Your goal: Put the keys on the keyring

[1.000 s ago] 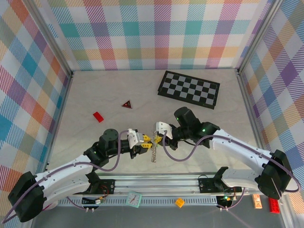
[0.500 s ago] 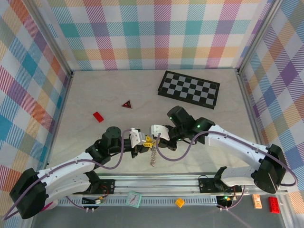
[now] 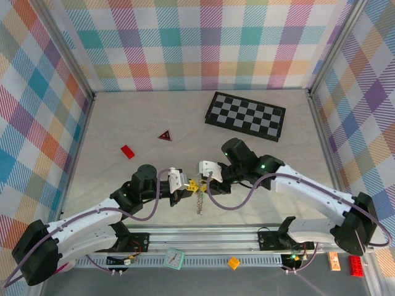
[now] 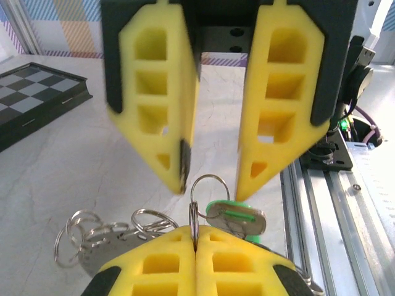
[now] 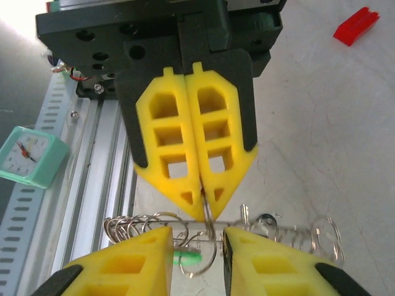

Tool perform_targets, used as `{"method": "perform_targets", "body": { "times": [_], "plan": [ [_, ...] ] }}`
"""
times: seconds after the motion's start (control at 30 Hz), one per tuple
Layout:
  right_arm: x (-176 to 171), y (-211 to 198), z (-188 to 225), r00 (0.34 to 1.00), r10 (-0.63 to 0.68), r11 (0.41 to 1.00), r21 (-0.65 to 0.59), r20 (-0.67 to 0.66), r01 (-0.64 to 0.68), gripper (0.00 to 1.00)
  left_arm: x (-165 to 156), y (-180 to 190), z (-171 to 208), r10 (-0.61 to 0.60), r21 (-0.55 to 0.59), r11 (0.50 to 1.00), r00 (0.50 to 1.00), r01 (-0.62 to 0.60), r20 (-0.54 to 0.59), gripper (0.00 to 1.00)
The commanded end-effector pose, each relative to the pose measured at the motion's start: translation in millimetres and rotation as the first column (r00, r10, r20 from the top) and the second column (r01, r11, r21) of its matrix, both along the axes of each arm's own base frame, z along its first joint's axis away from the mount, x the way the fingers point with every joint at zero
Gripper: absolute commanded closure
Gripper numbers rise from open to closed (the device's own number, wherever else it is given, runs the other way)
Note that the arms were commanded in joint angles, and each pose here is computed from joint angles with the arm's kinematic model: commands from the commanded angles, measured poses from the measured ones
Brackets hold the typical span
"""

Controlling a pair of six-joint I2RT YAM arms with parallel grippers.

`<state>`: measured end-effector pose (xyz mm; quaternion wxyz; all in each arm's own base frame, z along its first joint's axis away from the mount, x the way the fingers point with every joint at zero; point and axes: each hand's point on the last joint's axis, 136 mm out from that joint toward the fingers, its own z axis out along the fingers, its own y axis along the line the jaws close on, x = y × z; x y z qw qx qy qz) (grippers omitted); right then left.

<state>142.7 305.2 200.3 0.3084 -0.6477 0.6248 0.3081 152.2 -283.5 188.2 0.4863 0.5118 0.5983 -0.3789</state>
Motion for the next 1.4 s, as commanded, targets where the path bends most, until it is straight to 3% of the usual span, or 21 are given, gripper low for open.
{"method": "perform_targets", "body": {
  "times": [0.0, 0.3, 0.5, 0.8, 1.13, 1.37],
  "plan": [
    [-2, -6, 7, 0.998, -0.041, 0.997, 0.058, -0.047, 0.043, 0.73, -5, -3, 20, -0.019, -0.086, 0.996, 0.999, 0.022, 0.038, 1.0],
    [-5, -8, 7, 0.991, -0.081, 0.993, 0.073, -0.107, 0.089, 0.66, -5, -2, 19, -0.014, -0.098, 0.995, 1.0, 0.016, 0.027, 1.0],
    [-3, -2, 9, 0.984, -0.09, 0.991, 0.08, -0.154, 0.103, 0.67, -4, -2, 19, -0.006, -0.095, 0.995, 1.0, 0.008, 0.025, 1.0],
    [0, 3, 5, 0.98, -0.091, 0.993, 0.064, -0.175, 0.104, 0.75, -4, -2, 20, -0.008, -0.097, 0.995, 1.0, 0.011, 0.03, 1.0],
    [4, 3, 2, 0.978, -0.101, 0.992, 0.054, -0.18, 0.112, 0.98, -5, -3, 22, -0.018, -0.104, 0.994, 0.999, 0.021, 0.037, 1.0],
    [15, -3, -23, 0.961, -0.139, 0.99, -0.013, -0.24, 0.14, 1.0, -10, -5, 31, -0.048, -0.14, 0.989, 0.998, 0.054, 0.049, 1.0]
  ]
}}
